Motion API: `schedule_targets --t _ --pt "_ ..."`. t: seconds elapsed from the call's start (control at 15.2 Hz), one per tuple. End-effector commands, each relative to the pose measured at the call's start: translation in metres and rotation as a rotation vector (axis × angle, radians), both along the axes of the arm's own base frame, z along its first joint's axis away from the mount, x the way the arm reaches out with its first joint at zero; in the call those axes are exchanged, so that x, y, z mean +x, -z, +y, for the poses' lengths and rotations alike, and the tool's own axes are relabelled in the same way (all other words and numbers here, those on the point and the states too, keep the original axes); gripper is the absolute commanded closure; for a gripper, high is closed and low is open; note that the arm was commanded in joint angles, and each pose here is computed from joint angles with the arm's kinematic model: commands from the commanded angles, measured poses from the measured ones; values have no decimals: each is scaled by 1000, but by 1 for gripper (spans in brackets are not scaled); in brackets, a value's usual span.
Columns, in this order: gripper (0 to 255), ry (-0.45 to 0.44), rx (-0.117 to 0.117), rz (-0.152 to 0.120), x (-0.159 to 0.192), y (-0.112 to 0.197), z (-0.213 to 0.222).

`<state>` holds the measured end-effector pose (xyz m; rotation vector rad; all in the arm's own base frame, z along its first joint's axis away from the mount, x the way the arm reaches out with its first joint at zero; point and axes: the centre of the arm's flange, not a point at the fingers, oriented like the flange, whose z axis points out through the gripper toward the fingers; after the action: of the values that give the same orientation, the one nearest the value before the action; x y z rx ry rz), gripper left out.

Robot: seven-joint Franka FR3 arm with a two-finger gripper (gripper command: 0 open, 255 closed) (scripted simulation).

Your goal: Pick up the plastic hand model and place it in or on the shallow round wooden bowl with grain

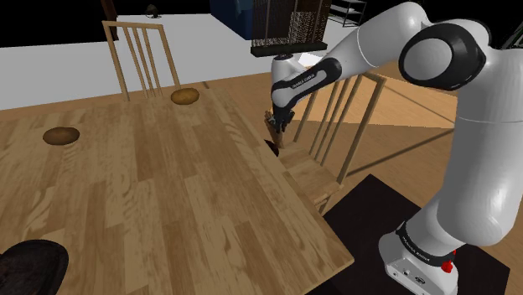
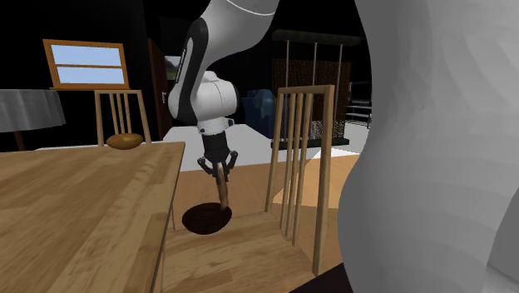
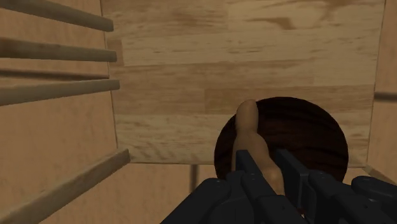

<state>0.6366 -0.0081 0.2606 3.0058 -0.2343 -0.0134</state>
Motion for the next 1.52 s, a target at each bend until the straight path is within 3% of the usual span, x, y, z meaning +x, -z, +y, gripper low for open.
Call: schedule_targets --t 0.0,0.07,0.92,1.45 --pt "255 1 0 0 14 -1 22" --pt "255 1 0 0 27 -1 39" --pt "255 1 0 0 27 67 39" --pt "255 1 0 0 27 70 39"
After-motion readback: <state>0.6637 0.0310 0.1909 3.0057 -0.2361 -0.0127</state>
